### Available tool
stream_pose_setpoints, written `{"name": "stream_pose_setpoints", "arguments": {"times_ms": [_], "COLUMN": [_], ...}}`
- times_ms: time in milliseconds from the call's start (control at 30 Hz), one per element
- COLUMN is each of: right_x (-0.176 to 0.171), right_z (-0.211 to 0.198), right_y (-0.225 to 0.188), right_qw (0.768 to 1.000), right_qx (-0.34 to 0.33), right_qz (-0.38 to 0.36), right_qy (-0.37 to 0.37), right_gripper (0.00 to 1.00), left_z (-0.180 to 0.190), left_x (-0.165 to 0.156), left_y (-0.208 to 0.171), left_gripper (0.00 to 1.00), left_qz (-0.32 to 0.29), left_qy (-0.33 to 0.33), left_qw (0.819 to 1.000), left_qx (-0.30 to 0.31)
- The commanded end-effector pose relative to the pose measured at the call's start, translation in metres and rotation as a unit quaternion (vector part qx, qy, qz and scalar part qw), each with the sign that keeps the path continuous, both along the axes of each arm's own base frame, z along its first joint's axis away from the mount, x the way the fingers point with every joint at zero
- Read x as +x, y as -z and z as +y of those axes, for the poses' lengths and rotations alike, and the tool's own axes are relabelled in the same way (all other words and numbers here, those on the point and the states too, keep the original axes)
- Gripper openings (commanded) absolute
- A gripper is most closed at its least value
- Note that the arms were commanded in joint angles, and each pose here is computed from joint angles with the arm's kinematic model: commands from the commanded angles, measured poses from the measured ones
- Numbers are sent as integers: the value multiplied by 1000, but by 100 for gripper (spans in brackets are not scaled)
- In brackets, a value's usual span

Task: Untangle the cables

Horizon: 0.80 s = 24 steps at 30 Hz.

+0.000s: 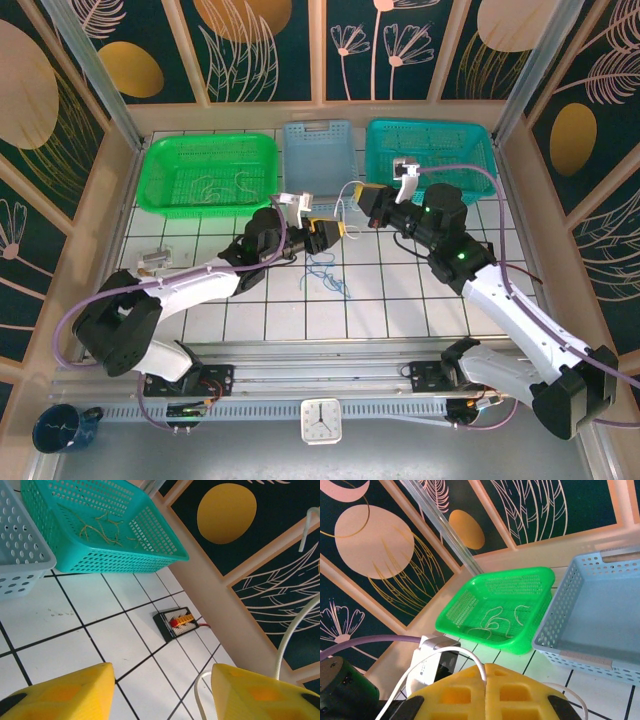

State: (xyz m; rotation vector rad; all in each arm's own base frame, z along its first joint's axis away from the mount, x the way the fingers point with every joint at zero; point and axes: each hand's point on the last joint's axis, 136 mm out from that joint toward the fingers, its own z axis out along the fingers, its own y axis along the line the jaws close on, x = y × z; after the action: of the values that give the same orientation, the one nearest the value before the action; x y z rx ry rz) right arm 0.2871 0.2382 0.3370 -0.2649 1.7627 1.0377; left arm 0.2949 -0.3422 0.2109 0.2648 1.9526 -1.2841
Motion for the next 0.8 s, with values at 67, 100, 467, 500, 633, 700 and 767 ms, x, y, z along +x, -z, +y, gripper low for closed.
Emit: {"name": "stream_pose_setpoints", "arguments": {"times_ms": [67,100,467,500,633,700,767], "right_x": [-6,-6,-7,-7,-8,-8,-8], "right_z": [1,1,1,0,-1,-1,-2], "right_y": [-27,-27,-30,-30,-31,-31,-31], "right_qw": [999,999,999,999,999,999,999], "right_qx": [25,24,27,27,28,27,27], "right_qz": [-32,-32,-35,-35,-37,-37,-39], "right_qy": [-4,-4,-3,-3,-2,-1,2], "right_gripper": [0,0,0,0,0,0,0], "left_z": [-7,-7,-9,-9,-10,-11,-10], "left_x": [0,0,1,0,0,-1,0], "left_y": [-19,-18,-18,-19,-19,-19,-20], "left_gripper": [48,48,40,38,29,21,12], "left_qz": [-18,-17,-17,-16,-16,-16,-17], "left_qy": [15,15,17,18,23,23,21], "left_qw": [999,999,999,999,999,999,999], "left_qx": [-33,-33,-36,-37,-40,-40,-41]}}
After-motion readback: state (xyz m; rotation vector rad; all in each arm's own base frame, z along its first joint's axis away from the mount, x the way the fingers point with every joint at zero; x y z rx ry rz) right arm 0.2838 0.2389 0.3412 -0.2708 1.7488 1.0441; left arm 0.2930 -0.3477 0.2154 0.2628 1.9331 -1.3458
